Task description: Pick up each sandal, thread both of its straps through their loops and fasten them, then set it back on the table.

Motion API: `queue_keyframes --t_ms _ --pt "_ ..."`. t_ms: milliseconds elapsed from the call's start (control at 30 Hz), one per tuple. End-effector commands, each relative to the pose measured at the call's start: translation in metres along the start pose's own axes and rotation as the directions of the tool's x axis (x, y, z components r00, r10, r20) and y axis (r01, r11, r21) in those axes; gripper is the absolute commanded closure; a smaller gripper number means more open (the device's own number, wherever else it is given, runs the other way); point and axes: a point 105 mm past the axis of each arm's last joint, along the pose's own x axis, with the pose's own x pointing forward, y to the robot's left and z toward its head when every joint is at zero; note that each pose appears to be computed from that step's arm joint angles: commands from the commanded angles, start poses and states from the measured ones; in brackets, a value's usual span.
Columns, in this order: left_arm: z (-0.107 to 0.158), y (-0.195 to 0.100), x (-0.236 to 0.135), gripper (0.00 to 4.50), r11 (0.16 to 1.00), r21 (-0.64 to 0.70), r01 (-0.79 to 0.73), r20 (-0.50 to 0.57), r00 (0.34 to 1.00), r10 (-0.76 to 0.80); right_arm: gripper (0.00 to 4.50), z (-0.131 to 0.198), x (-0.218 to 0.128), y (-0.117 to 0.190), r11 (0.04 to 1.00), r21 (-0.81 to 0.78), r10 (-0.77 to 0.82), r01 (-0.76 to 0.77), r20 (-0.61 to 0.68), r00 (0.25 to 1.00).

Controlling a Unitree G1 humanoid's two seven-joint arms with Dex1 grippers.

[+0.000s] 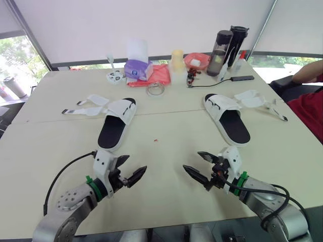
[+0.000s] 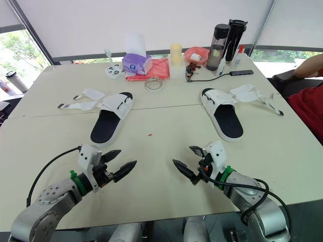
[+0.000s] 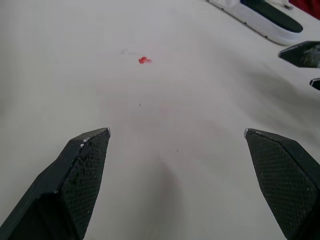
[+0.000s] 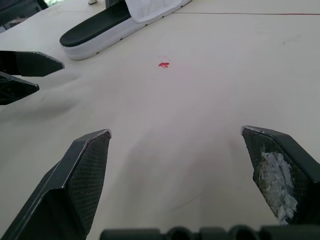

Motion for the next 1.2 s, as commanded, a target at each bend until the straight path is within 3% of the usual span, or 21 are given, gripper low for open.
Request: queue_keyframes --t_ms 33,233,333,433,533,600,700,767,900,1200 --pt "0.007 0.006 0.002 0.02 1.000 0.019 -0.012 0.022 1.000 0.011 0.00 0.013 -0.003 -0.008 0.999 0.003 -0.044 0.043 0.057 0.997" --pt "0.016 0.000 0.010 0.02 0.994 0.057 0.097 0.006 0.995 -0.098 0.00 0.025 -0.014 -0.024 0.985 0.042 -0.174 0.170 0.125 0.977" --pt "0.027 -0.002 0.015 0.02 0.983 0.086 0.164 0.002 0.986 -0.165 0.00 0.038 -0.020 -0.038 0.966 -0.028 -0.248 0.256 0.167 0.954" --pt "0.039 -0.003 0.019 0.02 0.966 0.132 0.223 -0.012 0.975 -0.223 0.00 0.047 -0.024 -0.050 0.929 -0.196 -0.283 0.314 0.170 0.944" --pt "0.056 -0.009 0.022 0.02 0.928 0.184 0.325 -0.041 0.945 -0.323 0.00 0.054 -0.029 -0.079 0.753 -0.524 -0.387 0.399 0.137 0.912" --pt "0.067 -0.016 0.024 0.02 0.894 0.210 0.396 -0.062 0.918 -0.392 0.00 0.064 -0.028 -0.101 0.583 -0.702 -0.450 0.409 0.141 0.882" --pt "0.075 -0.025 0.026 0.02 0.857 0.220 0.466 -0.080 0.884 -0.460 0.00 0.073 -0.019 -0.129 0.334 -0.870 -0.512 0.362 0.155 0.845" --pt "0.078 -0.029 0.029 0.02 0.848 0.226 0.479 -0.072 0.877 -0.476 0.00 0.077 -0.012 -0.142 0.239 -0.912 -0.534 0.335 0.164 0.829" --pt "0.078 -0.033 0.032 0.02 0.853 0.221 0.473 -0.047 0.879 -0.475 0.00 0.087 0.002 -0.157 0.142 -0.942 -0.535 0.305 0.186 0.824" --pt "0.066 -0.039 0.035 0.02 0.878 0.187 0.440 -0.004 0.895 -0.447 0.00 0.090 0.036 -0.183 0.031 -0.982 -0.526 0.186 0.142 0.839"
